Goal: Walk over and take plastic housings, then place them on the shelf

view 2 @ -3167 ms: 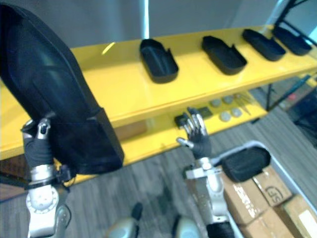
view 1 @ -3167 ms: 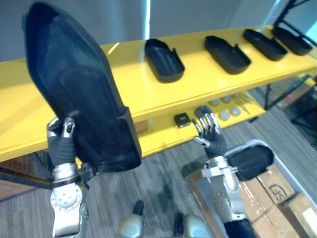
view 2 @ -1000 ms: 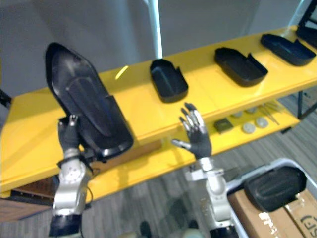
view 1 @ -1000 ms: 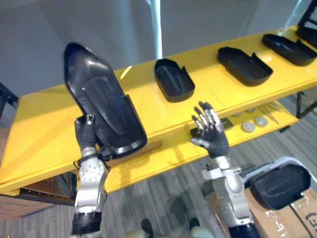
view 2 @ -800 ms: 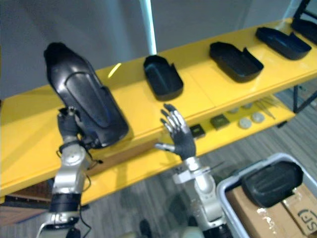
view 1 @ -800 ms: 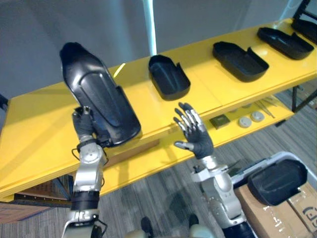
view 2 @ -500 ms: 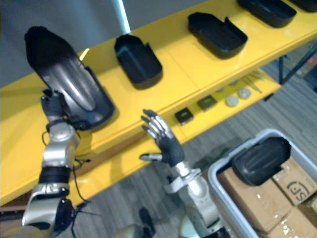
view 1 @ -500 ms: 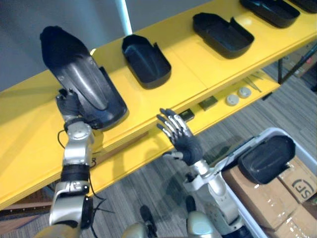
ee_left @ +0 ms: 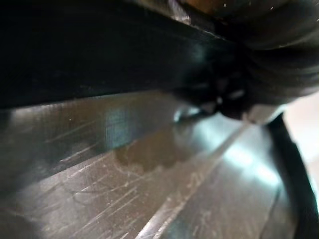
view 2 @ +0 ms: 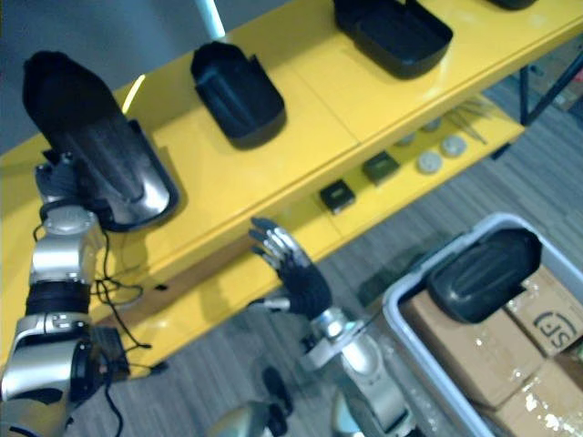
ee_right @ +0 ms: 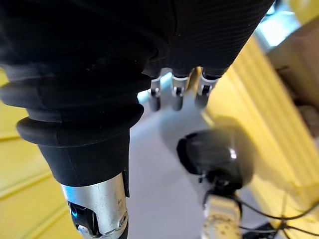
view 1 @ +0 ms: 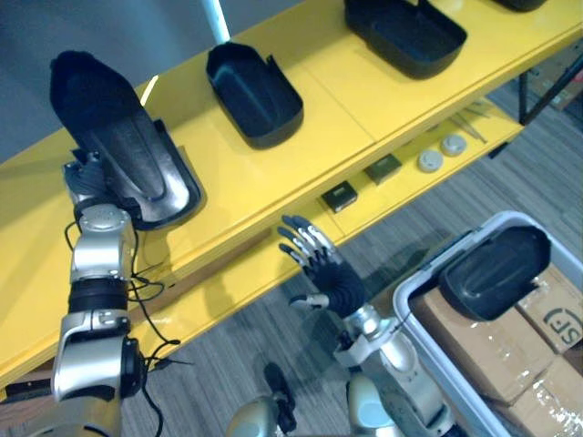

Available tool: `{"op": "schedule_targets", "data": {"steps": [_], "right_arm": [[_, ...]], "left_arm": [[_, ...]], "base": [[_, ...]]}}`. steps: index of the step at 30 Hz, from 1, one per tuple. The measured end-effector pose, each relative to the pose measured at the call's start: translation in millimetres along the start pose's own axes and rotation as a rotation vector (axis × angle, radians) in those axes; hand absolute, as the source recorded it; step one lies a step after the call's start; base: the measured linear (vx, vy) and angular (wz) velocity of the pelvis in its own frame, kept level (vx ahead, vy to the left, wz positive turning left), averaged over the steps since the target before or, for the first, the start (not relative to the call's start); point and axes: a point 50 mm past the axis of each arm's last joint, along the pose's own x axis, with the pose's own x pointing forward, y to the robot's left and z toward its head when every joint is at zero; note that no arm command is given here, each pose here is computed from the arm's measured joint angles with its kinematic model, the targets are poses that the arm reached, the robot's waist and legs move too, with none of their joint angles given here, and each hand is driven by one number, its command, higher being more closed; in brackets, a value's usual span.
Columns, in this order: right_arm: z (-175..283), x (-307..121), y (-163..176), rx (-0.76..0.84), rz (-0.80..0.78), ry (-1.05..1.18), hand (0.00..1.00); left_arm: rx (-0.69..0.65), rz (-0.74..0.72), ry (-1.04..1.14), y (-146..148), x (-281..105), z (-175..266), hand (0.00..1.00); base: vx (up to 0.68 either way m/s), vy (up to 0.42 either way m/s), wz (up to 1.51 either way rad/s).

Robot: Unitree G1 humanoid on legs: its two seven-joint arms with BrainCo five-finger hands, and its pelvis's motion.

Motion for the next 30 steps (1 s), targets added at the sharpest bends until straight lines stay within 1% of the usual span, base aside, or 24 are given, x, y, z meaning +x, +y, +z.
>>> {"op": "schedule_targets", "data": {"steps": [4, 8, 17, 18, 21, 24, 30], "right_arm": [[2, 0, 1, 0.002, -0.013, -0.007, 0.00], [-2, -3, 4, 0.006, -0.008, 0.017, 0.00], [-2, -5, 0, 0.015, -0.030, 0.024, 0.00], [-2, -5, -1, 0.011, -0.032, 0.026, 0.00], [1, -2, -3, -0.009, -0.024, 0.024, 0.00], [4, 2, -5, -0.024, -0.010, 0.015, 0.00], [11, 6, -13, -0.030, -0.017, -0.010, 0.00]], "left_arm": [[0.025, -0.032, 0.013, 5, 4, -3, 1.00], [0.032, -0.067, 0.027, 4, 5, -6, 1.00], [0.038, -0.092, 0.100, 4, 8, -21, 1.00], [0.035, -0.094, 0.112, 4, 8, -22, 0.00], [0.022, -0.085, 0.150, 7, 12, -24, 0.00], [0.013, -0.064, 0.137, 11, 15, -17, 0.00], [0.013, -0.019, 0.154, 13, 17, -20, 0.00]], "base": [[0.00, -0.002, 0.01], [0.00, -0.006, 0.09], [0.00, -0.003, 0.04], [0.00, 0.000, 0.00], [0.00, 0.000, 0.00], [0.00, -0.004, -0.01], [0.02, -0.009, -0.09]]}}
